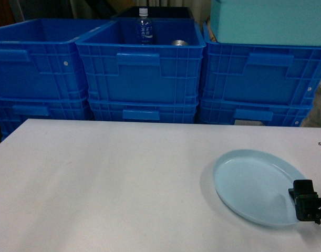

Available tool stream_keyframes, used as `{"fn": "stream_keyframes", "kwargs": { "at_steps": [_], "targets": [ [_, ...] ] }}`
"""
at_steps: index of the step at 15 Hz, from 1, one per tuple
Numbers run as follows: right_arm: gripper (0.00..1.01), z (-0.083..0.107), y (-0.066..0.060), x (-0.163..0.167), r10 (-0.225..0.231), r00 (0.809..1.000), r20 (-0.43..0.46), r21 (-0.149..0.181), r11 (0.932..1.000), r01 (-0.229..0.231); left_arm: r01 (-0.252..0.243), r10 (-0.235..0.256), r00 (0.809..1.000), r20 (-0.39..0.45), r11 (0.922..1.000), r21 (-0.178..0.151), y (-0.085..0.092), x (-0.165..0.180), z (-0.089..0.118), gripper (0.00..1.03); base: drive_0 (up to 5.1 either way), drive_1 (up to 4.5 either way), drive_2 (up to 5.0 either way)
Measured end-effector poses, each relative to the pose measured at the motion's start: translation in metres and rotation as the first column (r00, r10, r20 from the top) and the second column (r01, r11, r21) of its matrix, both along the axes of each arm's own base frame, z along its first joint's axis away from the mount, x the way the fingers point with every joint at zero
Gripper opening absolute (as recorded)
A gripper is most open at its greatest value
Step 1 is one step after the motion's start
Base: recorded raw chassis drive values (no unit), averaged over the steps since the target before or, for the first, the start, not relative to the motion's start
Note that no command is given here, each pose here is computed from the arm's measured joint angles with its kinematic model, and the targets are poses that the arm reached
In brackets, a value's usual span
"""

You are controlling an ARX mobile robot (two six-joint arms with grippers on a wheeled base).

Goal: Place blue tray on left shelf second layer neatly

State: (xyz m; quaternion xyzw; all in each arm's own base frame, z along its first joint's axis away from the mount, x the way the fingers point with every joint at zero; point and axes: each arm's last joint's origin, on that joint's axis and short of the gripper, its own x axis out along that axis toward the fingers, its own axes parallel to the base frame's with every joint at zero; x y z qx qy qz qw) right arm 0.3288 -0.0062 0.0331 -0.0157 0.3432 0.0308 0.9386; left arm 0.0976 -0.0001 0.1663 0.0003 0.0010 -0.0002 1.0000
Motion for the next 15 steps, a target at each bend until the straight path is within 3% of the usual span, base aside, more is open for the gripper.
{"fn": "stream_keyframes", "kwargs": {
  "at_steps": [2, 4, 6, 8, 10, 11, 12, 15],
  "targets": [
    [0.98, -0.007, -0.001, 0.000, -0.022, 1.000, -0.012, 0.026, 0.9994, 0.022, 0.000, 0.000, 1.000, 0.000, 1.0000, 0.000, 0.000, 0.000, 0.000, 0.98, 0.0, 0.00, 0.0],
    [0.94, -0.010, -0.014, 0.004, -0.068, 0.998, -0.013, 0.059, 0.9959, 0.068, 0.000, 0.000, 1.000, 0.000, 1.0000, 0.000, 0.000, 0.000, 0.000, 0.98, 0.0, 0.00, 0.0],
    [0.72, -0.009, -0.019, 0.006, -0.104, 0.994, -0.014, 0.079, 0.9914, 0.105, 0.000, 0.000, 1.000, 0.000, 1.0000, 0.000, 0.000, 0.000, 0.000, 0.98, 0.0, 0.00, 0.0],
    [0.49, -0.009, -0.020, 0.006, -0.131, 0.991, -0.017, 0.078, 0.9881, 0.132, 0.000, 0.000, 1.000, 0.000, 1.0000, 0.000, 0.000, 0.000, 0.000, 0.98, 0.0, 0.00, 0.0],
    [0.25, -0.006, -0.013, 0.006, -0.119, 0.992, -0.027, 0.080, 0.9894, 0.121, 0.000, 0.000, 1.000, 0.000, 1.0000, 0.000, 0.000, 0.000, 0.000, 0.98, 0.0, 0.00, 0.0],
    [0.09, -0.004, -0.009, 0.005, -0.117, 0.993, -0.028, 0.071, 0.9904, 0.118, 0.000, 0.000, 1.000, 0.000, 1.0000, 0.000, 0.000, 0.000, 0.000, 0.98, 0.0, 0.00, 0.0],
    [0.01, 0.000, -0.007, 0.004, -0.112, 0.994, -0.018, 0.077, 0.9906, 0.113, 0.000, 0.000, 1.000, 0.000, 1.0000, 0.000, 0.000, 0.000, 0.000, 0.98, 0.0, 0.00, 0.0],
    [0.02, 0.002, -0.005, 0.000, -0.110, 0.994, -0.015, 0.077, 0.9909, 0.111, 0.000, 0.000, 1.000, 0.000, 1.0000, 0.000, 0.000, 0.000, 0.000, 0.98, 0.0, 0.00, 0.0]
  ]
}}
